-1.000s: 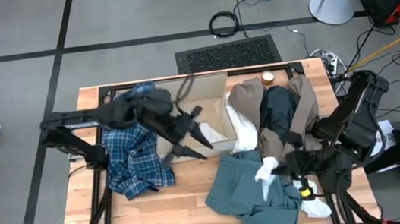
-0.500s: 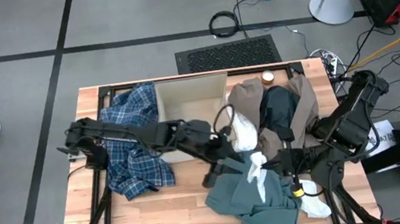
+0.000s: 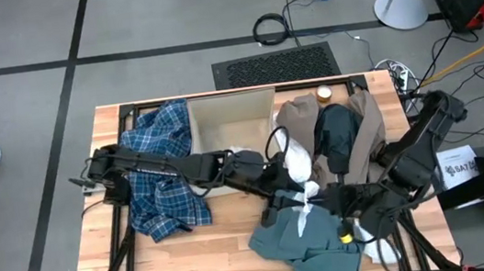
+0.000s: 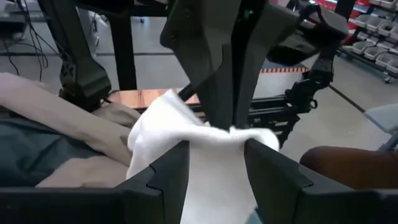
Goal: Sort clothes
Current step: Put the white sock into the laundry organizer
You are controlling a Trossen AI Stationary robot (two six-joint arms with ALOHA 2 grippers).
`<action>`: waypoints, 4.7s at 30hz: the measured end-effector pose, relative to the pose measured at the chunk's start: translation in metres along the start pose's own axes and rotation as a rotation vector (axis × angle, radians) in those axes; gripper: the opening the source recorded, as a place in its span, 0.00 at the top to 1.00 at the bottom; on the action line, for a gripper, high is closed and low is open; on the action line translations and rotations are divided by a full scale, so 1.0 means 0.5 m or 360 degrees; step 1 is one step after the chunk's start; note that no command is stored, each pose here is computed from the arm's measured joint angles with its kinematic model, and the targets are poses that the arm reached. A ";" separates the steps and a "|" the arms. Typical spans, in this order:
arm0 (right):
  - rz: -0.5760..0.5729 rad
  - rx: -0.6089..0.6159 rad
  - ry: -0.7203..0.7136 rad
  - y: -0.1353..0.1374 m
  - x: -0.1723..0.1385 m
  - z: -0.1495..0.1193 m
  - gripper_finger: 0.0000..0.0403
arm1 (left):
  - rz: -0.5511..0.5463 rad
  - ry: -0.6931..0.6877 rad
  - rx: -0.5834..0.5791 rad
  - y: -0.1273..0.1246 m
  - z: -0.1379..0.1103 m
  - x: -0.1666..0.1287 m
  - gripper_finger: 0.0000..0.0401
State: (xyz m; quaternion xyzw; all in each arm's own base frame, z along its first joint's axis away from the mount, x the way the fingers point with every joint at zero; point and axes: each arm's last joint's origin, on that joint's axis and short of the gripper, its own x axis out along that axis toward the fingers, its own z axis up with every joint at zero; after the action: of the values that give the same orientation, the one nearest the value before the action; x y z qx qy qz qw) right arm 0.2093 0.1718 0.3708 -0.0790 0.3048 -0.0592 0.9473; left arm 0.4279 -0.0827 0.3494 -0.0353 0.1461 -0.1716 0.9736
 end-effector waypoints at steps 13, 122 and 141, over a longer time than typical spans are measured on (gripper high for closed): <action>-0.0092 -0.0072 0.0035 0.003 0.020 -0.004 1.00 | 0.0083 0.0126 0.0033 -0.008 -0.017 0.001 0.59; -0.0275 0.1236 0.1420 0.210 -0.056 -0.315 0.64 | 0.0792 0.1316 0.0068 0.264 -0.109 -0.207 0.61; -0.0103 0.1158 0.1582 0.213 -0.007 -0.423 0.64 | 0.0396 0.0878 0.0034 0.158 0.018 -0.216 0.60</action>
State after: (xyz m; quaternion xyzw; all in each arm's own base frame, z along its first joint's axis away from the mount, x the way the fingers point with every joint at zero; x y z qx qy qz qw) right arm 0.0892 0.2529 0.1836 0.2771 0.6677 -0.2180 0.6557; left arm 0.3591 0.0287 0.3783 0.0410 0.4063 -0.0557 0.9111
